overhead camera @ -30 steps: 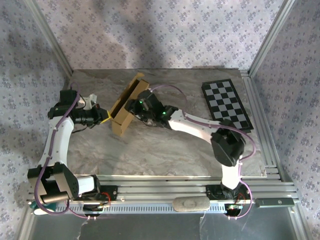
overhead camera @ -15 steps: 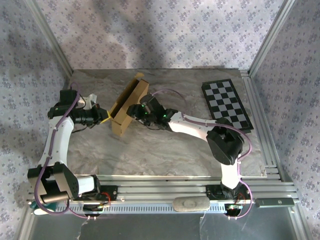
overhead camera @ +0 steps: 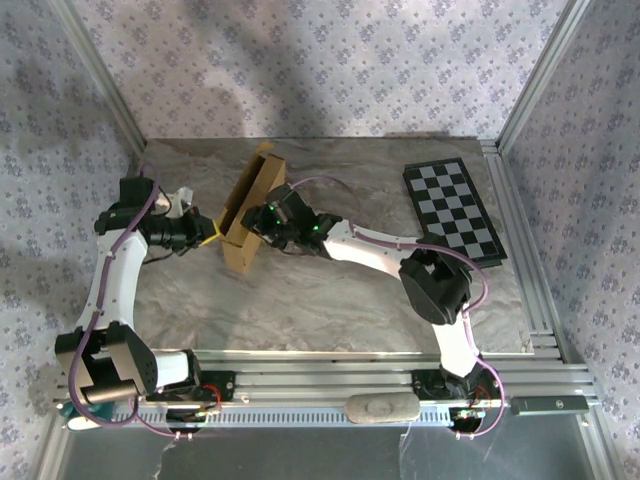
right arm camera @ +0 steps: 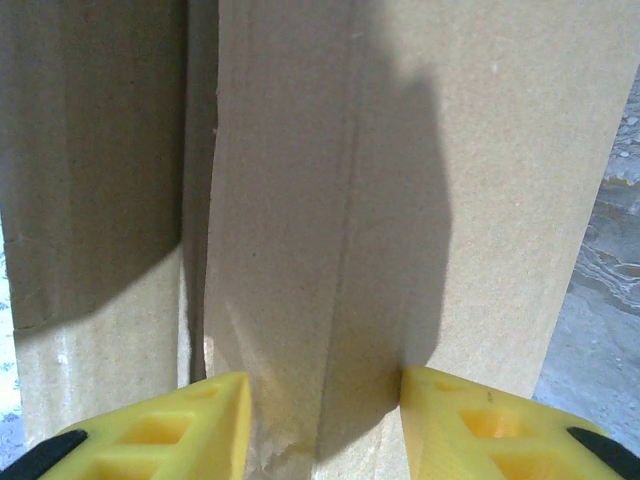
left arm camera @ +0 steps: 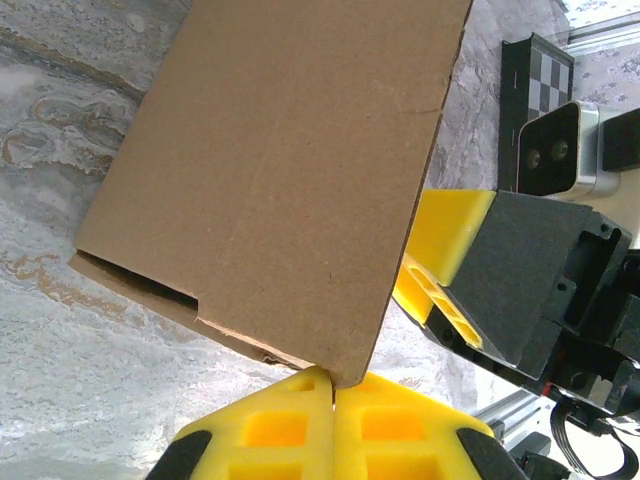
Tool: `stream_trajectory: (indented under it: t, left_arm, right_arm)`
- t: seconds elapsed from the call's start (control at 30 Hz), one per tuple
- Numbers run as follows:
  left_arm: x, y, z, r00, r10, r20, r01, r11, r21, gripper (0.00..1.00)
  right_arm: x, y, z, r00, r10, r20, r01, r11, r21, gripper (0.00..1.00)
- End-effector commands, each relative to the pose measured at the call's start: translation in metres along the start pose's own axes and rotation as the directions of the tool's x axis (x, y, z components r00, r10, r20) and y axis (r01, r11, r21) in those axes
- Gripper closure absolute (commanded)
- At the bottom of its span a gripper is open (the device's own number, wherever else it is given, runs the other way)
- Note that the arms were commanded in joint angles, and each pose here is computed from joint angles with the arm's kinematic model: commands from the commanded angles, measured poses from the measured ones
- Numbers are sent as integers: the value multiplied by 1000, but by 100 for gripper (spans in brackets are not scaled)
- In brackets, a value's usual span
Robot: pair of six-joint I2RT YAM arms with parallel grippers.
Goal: Fold the paper box
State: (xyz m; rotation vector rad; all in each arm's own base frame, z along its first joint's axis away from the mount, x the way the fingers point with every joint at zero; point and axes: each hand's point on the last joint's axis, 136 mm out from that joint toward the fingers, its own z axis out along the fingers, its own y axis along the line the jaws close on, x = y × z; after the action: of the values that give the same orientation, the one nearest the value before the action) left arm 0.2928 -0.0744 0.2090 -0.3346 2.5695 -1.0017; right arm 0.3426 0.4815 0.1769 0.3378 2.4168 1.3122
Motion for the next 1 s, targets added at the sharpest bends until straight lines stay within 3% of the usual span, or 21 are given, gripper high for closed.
stream_trajectory:
  t: [0.0, 0.8, 0.97]
  left_arm:
    - [4, -8, 0, 999, 6, -32, -5, 1000, 15, 100]
    - [1, -28, 21, 999, 32, -42, -30, 999, 37, 100]
    - [9, -18, 27, 998, 31, -63, -31, 1000, 0, 100]
  right_arm:
    - [7, 12, 6, 1000, 8, -25, -8, 1000, -11, 58]
    - [27, 24, 17, 998, 16, -55, -17, 1000, -26, 64]
    - [27, 25, 18, 998, 17, -55, -18, 1000, -25, 64]
